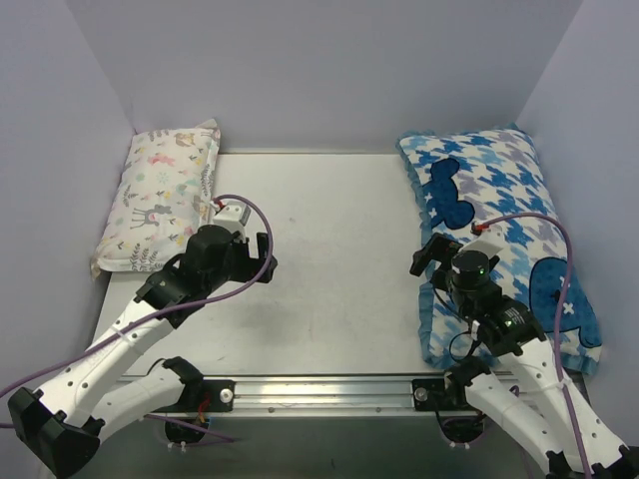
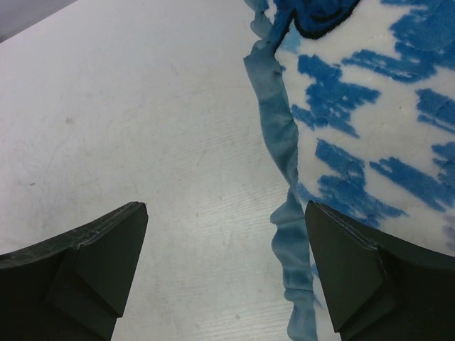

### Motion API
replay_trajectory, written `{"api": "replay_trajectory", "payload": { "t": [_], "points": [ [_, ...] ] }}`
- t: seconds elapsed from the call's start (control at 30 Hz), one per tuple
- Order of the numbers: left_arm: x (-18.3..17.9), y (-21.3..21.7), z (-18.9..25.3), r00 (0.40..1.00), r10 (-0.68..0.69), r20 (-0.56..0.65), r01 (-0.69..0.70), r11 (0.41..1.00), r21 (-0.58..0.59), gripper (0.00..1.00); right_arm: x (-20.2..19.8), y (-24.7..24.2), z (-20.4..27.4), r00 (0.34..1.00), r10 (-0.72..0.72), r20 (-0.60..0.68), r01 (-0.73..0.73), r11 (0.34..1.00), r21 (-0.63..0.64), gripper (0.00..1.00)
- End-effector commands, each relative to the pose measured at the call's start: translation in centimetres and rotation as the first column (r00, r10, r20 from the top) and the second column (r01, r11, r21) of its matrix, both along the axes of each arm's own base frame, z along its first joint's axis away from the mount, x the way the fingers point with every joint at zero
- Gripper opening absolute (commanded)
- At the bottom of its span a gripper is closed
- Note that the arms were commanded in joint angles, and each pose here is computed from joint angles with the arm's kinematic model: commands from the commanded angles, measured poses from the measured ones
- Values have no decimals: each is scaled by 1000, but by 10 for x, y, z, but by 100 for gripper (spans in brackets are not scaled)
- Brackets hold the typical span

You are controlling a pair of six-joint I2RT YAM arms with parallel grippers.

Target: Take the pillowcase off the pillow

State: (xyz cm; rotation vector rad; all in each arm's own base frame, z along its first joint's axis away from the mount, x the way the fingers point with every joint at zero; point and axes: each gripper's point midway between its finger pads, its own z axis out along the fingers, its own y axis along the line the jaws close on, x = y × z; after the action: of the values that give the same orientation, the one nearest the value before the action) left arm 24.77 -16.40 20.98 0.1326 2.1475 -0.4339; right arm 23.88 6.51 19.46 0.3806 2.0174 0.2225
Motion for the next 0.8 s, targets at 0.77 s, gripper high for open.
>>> {"api": "replay_trajectory", "payload": {
  "t": [0.77],
  "points": [
    [129,-342,6,845,-493,207,515,645,-565,96,-21,-27,37,996,-81,-32,79,995,-66,100]
  ]
}}
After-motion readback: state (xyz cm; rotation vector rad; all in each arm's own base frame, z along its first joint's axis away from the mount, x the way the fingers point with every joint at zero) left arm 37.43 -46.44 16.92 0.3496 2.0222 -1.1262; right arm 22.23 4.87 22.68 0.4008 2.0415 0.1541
